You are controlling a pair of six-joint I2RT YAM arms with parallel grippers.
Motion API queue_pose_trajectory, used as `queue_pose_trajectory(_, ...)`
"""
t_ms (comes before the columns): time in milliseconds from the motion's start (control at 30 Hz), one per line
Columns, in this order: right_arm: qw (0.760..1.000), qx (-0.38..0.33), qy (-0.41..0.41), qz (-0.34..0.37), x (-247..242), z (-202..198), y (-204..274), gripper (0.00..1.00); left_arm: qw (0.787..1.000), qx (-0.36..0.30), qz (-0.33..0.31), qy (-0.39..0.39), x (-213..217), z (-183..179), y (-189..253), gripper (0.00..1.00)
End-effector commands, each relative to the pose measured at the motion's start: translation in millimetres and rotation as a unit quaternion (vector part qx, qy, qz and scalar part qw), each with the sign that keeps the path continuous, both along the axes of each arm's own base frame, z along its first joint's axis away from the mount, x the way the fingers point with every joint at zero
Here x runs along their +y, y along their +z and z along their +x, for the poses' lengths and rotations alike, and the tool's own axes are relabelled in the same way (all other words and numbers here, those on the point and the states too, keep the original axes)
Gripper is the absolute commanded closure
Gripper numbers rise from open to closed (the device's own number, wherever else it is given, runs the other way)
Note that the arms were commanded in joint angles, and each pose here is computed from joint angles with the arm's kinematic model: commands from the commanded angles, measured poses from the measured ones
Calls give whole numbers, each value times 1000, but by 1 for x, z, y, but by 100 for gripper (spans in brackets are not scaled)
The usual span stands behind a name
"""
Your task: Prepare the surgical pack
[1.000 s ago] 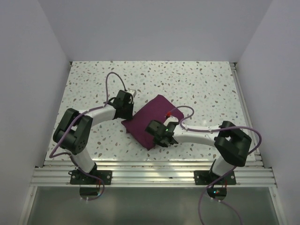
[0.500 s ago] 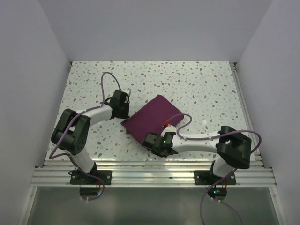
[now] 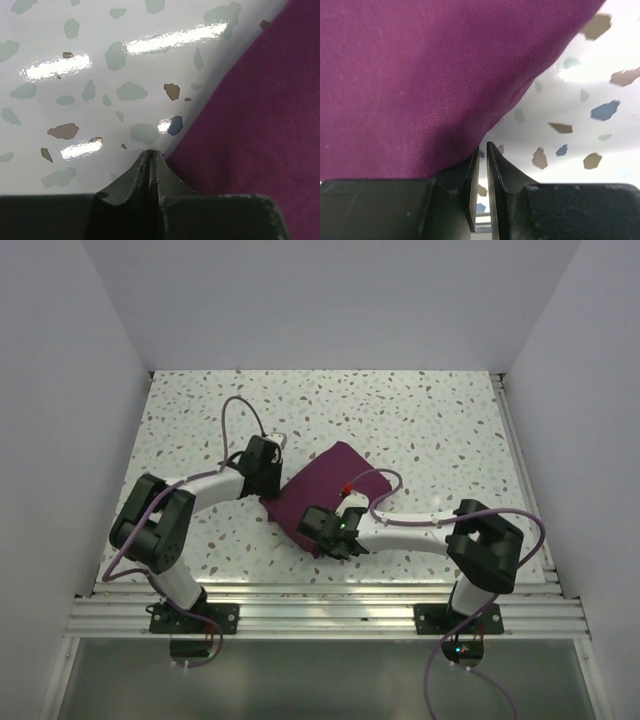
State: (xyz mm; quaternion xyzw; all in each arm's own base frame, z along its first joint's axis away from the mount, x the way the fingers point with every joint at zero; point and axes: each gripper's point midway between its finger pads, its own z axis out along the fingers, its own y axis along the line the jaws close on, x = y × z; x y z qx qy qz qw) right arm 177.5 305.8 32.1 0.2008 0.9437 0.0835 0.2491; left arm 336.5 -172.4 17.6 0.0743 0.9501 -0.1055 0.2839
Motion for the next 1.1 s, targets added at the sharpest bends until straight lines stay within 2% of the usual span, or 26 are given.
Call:
queue_pose_trajectory(0, 998, -57, -10, 35, 19, 35, 23, 84, 1000, 14, -19, -9, -15, -3, 0, 91)
queue_pose_trajectory(233, 997, -59, -20, 43, 11, 53, 20, 84, 1000, 6, -22, -4, -33, 36, 0, 91)
queue_pose_trajectory(533, 995, -80, -35, 43, 2, 98, 21, 83, 999, -18, -27, 5, -51, 82, 6, 91)
queue_pose_trajectory(667, 995, -85, -30, 36, 5, 104, 24, 83, 999, -39, -5, 32, -38, 102, 12, 90)
queue_pose_trajectory(867, 995, -81, 10, 58, 14, 96, 31, 80, 993, -74, 17, 85, 3, 123, 46, 74)
queue_pose_trajectory(1067, 995, -71, 23, 59, -14, 57, 28, 79, 987, -94, 18, 126, 27, 103, 82, 61)
